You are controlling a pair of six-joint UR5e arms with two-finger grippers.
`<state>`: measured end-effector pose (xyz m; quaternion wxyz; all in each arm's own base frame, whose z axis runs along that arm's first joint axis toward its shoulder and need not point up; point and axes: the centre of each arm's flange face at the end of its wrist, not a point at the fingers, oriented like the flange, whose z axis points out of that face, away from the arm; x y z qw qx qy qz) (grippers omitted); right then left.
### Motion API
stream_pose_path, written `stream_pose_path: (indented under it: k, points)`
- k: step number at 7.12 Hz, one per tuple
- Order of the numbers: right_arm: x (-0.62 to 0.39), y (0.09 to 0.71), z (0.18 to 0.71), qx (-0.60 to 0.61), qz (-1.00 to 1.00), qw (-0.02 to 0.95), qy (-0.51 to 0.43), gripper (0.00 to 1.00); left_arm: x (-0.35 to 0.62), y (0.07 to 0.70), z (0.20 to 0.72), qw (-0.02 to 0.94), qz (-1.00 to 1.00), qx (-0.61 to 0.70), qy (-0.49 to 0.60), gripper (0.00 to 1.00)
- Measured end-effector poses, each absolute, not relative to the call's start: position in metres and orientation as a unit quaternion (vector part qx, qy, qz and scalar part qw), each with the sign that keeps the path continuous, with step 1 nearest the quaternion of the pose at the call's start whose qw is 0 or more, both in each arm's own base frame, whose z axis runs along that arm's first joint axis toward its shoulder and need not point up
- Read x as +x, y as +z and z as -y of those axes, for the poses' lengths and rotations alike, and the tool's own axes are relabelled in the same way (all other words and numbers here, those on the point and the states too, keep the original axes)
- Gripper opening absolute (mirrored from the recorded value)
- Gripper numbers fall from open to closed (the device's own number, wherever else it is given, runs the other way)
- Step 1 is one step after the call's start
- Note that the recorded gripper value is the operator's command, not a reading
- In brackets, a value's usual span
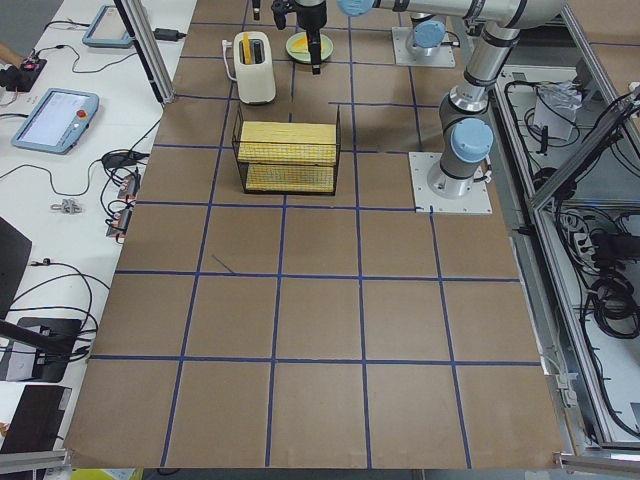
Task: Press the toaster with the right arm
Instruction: 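Move the right gripper toward the toaster's side lever, then press the toaster lever down with the right gripper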
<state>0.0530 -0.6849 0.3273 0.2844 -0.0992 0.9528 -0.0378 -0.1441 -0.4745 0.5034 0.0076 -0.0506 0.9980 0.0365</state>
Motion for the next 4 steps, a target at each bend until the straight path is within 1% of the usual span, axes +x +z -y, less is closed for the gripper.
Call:
stream_pose_path:
  k: [4]
  points:
    - [0.055,0.307,0.702,-0.096,-0.952,0.288,-0.026,0.04,-0.144,0.503,0.475,0.008,-0.998,-0.051,0.036,1.0]
